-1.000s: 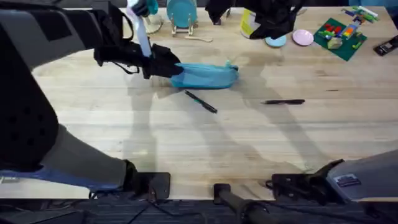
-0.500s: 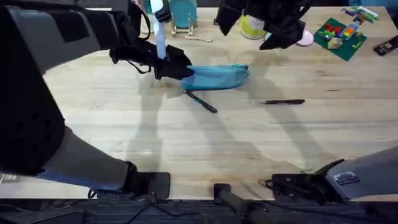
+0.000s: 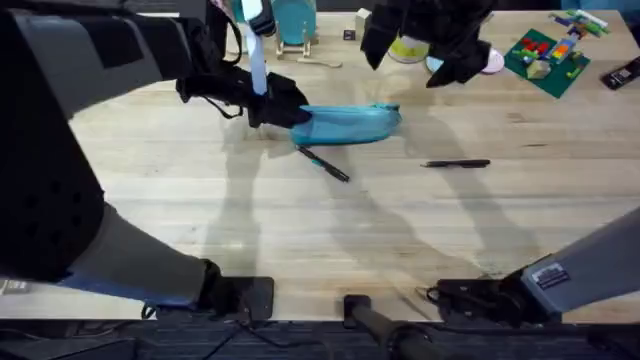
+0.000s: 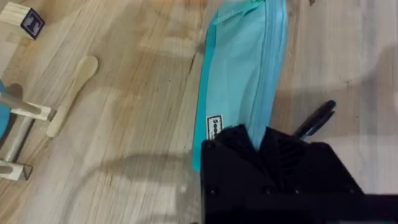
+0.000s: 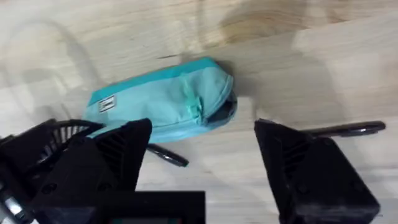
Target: Unzip the bag, pick up the pens from the table one at a time and place them inside, then zip the bag closed.
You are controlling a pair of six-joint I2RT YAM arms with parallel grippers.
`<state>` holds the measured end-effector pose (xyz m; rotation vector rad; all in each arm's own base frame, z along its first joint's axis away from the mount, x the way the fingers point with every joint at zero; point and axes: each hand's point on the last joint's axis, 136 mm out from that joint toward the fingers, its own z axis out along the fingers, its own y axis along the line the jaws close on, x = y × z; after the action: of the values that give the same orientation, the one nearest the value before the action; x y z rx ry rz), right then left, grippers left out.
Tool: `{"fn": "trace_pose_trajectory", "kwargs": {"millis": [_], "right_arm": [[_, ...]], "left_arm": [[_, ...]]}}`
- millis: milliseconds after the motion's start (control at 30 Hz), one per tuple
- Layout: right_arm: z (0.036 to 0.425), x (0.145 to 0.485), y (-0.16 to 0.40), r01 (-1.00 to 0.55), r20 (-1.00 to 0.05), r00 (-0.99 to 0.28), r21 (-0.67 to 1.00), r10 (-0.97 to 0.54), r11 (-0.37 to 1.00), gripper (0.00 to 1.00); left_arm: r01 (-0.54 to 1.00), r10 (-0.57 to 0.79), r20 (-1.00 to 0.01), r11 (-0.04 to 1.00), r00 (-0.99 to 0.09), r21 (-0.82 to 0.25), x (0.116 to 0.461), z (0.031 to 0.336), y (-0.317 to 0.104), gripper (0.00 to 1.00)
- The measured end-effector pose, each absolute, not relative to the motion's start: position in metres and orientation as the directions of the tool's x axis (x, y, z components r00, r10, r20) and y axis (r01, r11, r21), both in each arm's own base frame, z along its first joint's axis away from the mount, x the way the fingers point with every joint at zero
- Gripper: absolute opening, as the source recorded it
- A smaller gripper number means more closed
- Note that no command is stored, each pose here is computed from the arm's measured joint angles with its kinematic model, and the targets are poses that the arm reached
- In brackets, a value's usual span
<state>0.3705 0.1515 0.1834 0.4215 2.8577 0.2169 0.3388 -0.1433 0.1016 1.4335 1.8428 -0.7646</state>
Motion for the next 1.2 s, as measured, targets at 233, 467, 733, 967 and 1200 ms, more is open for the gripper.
{"fn": "trace_pose_trajectory", "kwargs": {"millis": [233, 467, 733, 967, 1200], "right_arm": [[0.158, 0.379, 0.158, 0.192, -0.186, -0.958, 0.152, 0.219, 0.97, 0.996], [0.148, 0.38, 0.161, 0.116, -0.176, -0.974, 0.136, 0.139, 0.984, 0.996], [0.127, 0.388, 0.169, -0.003, -0.161, -0.987, 0.132, 0.019, 0.991, 0.936], [0.11, 0.39, 0.174, -0.04, -0.132, -0.991, 0.135, -0.022, 0.99, 0.928], [0.095, 0.388, 0.179, -0.054, -0.089, -0.995, 0.151, -0.041, 0.987, 0.928]], "left_arm": [[0.974, 0.58, -0.797, 0.224, -0.17, -0.045, 0.339, 0.102, -0.143, 0.042], [0.974, 0.58, -0.797, 0.224, -0.17, -0.045, 0.339, 0.102, -0.143, 0.042], [0.974, 0.58, -0.797, 0.224, -0.17, -0.045, 0.339, 0.102, -0.143, 0.042], [0.974, 0.58, -0.797, 0.224, -0.17, -0.045, 0.339, 0.102, -0.143, 0.042], [0.974, 0.58, -0.796, 0.224, -0.17, -0.045, 0.339, 0.101, -0.143, 0.042]]}}
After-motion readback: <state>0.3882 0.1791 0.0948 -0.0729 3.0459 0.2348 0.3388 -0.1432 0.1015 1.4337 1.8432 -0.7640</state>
